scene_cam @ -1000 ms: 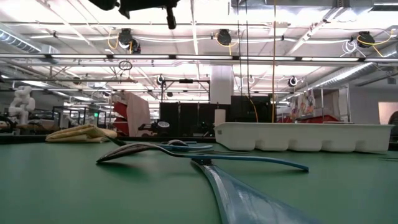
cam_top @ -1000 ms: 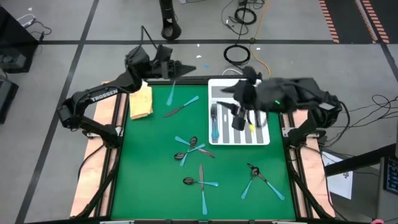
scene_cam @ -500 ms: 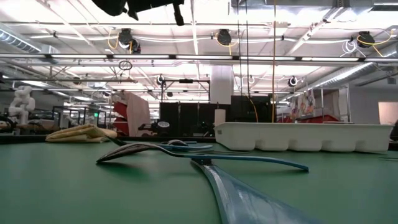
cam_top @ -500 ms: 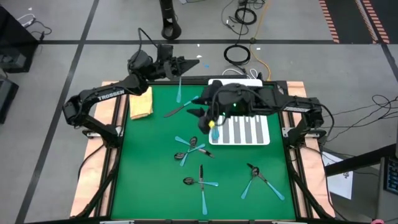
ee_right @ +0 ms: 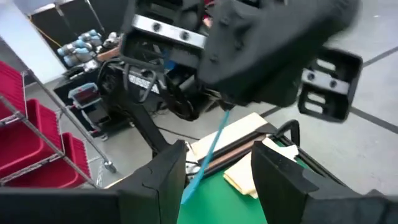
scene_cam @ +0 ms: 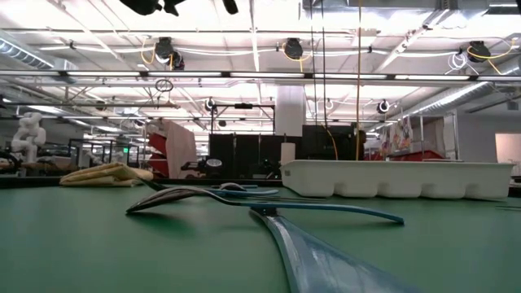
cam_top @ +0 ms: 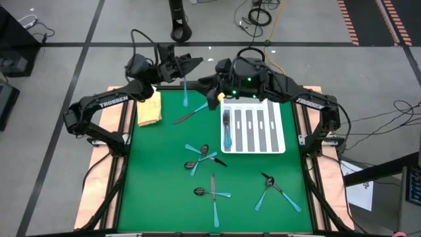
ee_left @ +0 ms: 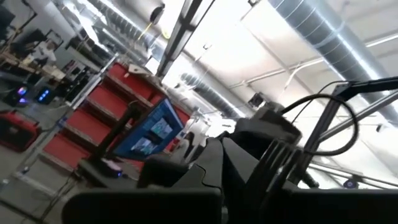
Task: Sort silverware
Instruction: Put the blue fork into the silverware organizer
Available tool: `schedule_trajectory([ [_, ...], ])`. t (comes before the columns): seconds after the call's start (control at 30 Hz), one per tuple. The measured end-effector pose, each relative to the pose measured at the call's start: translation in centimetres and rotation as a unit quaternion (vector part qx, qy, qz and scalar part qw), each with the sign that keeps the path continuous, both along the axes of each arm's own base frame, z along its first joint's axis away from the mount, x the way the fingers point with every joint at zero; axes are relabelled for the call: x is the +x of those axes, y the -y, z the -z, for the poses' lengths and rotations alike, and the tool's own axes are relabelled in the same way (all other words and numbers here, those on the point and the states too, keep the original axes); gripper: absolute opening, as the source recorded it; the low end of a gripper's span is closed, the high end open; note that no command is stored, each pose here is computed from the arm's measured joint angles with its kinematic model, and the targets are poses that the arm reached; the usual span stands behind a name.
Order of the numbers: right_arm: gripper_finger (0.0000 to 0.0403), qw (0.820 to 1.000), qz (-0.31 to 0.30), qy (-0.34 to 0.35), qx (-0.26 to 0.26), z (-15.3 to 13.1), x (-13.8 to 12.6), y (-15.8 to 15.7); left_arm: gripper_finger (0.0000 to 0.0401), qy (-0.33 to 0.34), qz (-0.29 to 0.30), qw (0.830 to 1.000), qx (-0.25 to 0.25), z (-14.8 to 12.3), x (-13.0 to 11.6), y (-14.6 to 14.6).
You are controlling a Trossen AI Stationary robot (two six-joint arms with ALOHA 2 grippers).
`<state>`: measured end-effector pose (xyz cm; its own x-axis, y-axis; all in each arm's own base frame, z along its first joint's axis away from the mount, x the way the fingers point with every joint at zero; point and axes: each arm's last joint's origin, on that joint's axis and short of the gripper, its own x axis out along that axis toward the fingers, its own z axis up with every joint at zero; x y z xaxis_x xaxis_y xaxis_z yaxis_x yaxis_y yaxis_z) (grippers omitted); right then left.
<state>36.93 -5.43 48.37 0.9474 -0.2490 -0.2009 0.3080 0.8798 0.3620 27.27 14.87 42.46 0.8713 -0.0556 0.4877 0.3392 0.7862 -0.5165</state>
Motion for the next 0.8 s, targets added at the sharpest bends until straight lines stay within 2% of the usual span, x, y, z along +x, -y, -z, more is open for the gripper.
schedule_trajectory([
  [0.2, 0.0167, 1.0, -0.019, 0.004, 0.021, 2.3, 1.3, 0.8, 0.0, 0.015, -0.004, 1.0, 0.008, -0.3, -0.3, -0.2],
  [0.33, 0.0167, 0.996, -0.057, 0.049, 0.046, 4.2, 2.6, 1.5, 0.0, 0.018, -0.004, 1.0, 0.01, -0.3, -0.4, -0.1],
  [0.4, 0.0167, 0.995, -0.055, 0.064, 0.047, 4.7, 2.9, 1.8, 0.0, 0.014, -0.005, 1.0, 0.008, -0.3, -0.3, -0.2],
  [0.63, 0.0167, 0.996, -0.053, 0.063, 0.038, 5.0, 2.6, 3.3, 0.0, 0.018, -0.006, 1.0, 0.011, -0.4, -0.5, -0.3],
  [0.8, 0.0167, 0.994, -0.086, 0.063, 0.026, 4.9, 2.4, 4.1, 0.0, 0.024, 0.021, 0.999, 0.001, -0.5, -0.6, -0.1],
])
